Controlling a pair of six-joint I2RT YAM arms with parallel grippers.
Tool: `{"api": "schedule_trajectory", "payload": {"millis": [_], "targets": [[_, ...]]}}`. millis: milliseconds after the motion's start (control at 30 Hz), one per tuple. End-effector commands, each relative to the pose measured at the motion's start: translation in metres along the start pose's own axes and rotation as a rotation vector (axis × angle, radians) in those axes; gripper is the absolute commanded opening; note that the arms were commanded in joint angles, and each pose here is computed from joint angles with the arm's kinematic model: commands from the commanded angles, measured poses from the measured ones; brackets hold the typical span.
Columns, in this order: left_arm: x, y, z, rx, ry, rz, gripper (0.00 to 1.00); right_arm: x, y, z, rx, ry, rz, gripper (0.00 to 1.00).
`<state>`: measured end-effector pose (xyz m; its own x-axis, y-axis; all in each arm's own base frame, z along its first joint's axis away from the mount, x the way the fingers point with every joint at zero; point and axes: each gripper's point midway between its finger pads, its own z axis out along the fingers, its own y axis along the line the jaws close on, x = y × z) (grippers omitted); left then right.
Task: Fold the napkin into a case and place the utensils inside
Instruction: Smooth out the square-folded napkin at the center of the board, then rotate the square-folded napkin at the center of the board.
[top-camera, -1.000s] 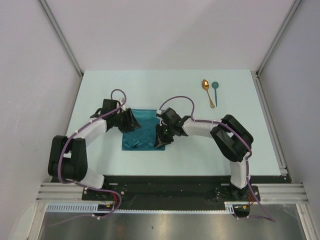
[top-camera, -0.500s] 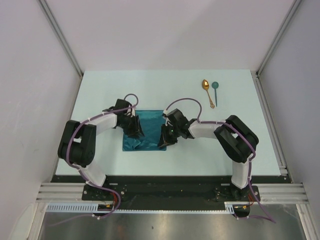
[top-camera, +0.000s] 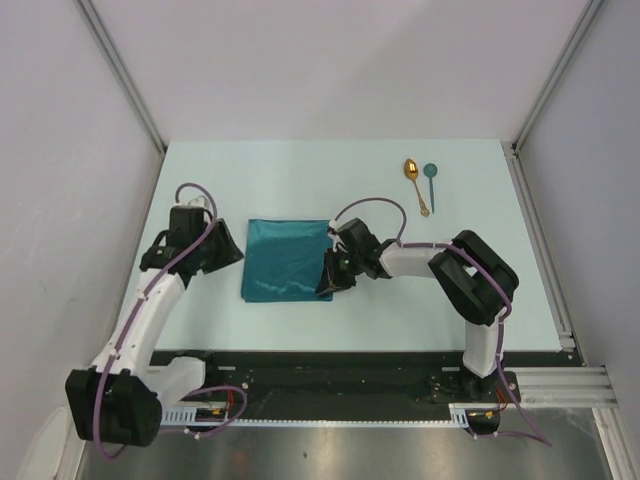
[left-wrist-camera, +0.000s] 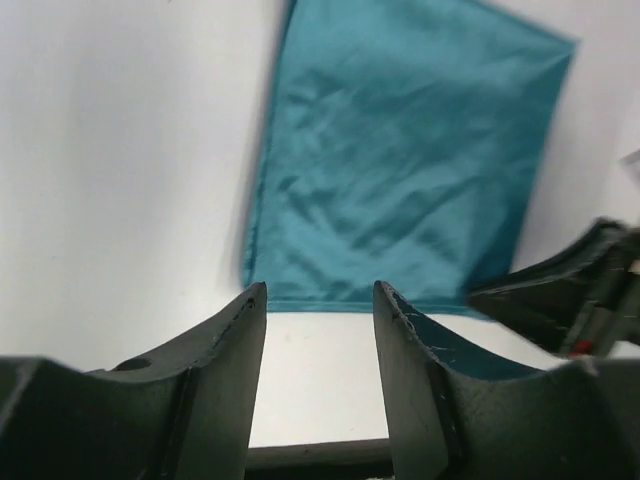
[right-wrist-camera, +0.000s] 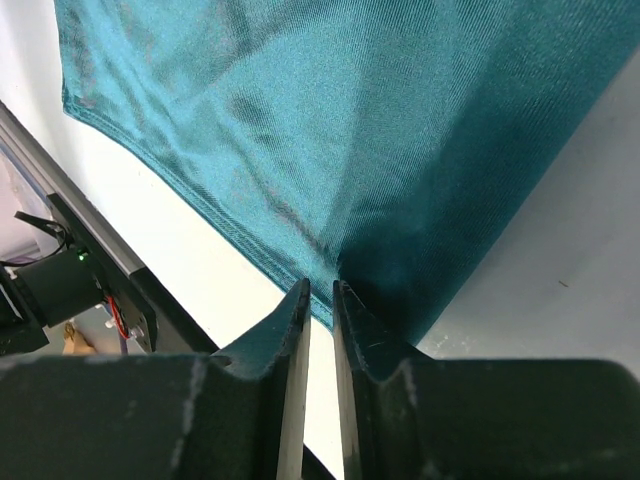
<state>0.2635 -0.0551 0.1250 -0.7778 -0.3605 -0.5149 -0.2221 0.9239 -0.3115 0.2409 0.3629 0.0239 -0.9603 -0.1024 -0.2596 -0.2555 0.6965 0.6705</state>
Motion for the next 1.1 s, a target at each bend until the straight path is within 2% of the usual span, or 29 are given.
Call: {"api": "schedule_trajectory", "payload": {"millis": [0, 100, 200, 300, 400, 433, 500, 567, 700, 800, 867, 1000, 1067], "targets": [[-0.013, -0.02, 0.005, 0.059, 0.005, -0.084, 0.52, -0.008, 0.013, -0.012, -0.033, -0.031, -0.031, 0.2], [-0.003, -0.035, 0.027, 0.121, 0.125, -0.089, 0.48, -0.01, 0.021, -0.018, -0.044, -0.033, -0.055, 0.21], [0.007, -0.037, 0.045, 0.143, 0.18, -0.092, 0.42, -0.011, 0.028, -0.023, -0.043, -0.045, -0.079, 0.21], [0.016, -0.026, 0.06, 0.099, 0.207, -0.103, 0.42, -0.006, 0.025, -0.023, -0.03, -0.037, -0.08, 0.21], [0.02, -0.017, 0.061, 0.056, 0.199, -0.108, 0.5, 0.001, 0.008, -0.024, -0.002, -0.033, -0.055, 0.19], [0.022, -0.014, 0.06, 0.044, 0.196, -0.109, 0.57, 0.002, 0.002, -0.024, 0.008, -0.034, -0.047, 0.19], [0.021, -0.006, 0.057, 0.006, 0.172, -0.104, 0.63, 0.007, -0.011, -0.025, 0.025, -0.029, -0.026, 0.19], [0.029, 0.001, 0.059, -0.026, 0.195, -0.112, 0.66, 0.009, -0.02, -0.026, 0.044, -0.028, -0.013, 0.18], [0.047, 0.014, 0.068, -0.068, 0.263, -0.145, 0.61, 0.01, -0.035, -0.031, 0.078, -0.04, 0.0, 0.17], [0.056, 0.01, 0.075, -0.013, 0.293, -0.188, 0.46, 0.01, -0.035, -0.036, 0.084, -0.049, -0.002, 0.17], [0.063, 0.013, 0.077, -0.022, 0.305, -0.199, 0.42, 0.007, -0.031, -0.038, 0.075, -0.054, -0.005, 0.17], [0.069, 0.024, 0.081, -0.072, 0.306, -0.193, 0.44, -0.002, -0.011, -0.046, 0.017, -0.073, -0.02, 0.18], [0.073, 0.023, 0.083, -0.057, 0.322, -0.191, 0.46, -0.009, -0.006, -0.053, 0.01, -0.094, -0.027, 0.23]]}}
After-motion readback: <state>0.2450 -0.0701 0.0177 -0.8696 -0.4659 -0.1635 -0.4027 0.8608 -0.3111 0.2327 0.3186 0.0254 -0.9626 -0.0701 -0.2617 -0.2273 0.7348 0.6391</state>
